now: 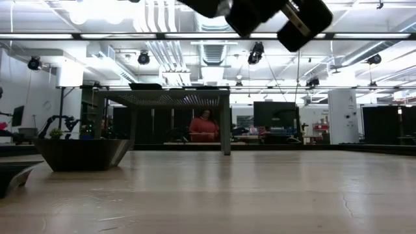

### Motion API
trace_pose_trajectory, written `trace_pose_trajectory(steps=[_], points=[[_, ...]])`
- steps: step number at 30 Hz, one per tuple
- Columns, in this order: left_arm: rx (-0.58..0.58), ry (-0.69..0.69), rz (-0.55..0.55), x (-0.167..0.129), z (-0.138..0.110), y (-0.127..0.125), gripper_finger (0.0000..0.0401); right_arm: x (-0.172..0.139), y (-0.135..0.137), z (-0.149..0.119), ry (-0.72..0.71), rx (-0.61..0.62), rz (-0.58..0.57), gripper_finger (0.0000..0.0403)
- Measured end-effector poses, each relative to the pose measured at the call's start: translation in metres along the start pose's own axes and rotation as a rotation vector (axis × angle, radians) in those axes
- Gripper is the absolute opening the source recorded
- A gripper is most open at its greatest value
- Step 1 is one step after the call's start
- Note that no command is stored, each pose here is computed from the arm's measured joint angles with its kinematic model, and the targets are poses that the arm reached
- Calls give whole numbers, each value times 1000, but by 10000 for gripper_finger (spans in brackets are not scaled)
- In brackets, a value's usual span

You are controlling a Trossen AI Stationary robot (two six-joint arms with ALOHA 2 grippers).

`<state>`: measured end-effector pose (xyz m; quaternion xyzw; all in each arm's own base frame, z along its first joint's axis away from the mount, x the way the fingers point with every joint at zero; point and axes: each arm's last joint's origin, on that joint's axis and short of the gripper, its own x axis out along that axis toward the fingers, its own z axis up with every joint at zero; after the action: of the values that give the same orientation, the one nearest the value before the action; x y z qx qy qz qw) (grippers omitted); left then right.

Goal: Pick & Place Mini shaped plates
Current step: Stack the middle right distorted square plate on top of the other square plate on the shelf

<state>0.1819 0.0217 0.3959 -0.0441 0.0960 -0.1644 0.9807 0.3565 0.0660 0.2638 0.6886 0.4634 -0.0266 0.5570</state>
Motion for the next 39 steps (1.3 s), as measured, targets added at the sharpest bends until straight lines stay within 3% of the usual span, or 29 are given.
trace_pose_trajectory(steps=[20, 39], points=[[-48, -47, -145, 8, 6, -23, 90, -18, 27, 1, 93, -41, 83, 8], [-62, -17, -157, 18, 3, -22, 90, -17, 28, -1, 143, -26, 91, 8]])
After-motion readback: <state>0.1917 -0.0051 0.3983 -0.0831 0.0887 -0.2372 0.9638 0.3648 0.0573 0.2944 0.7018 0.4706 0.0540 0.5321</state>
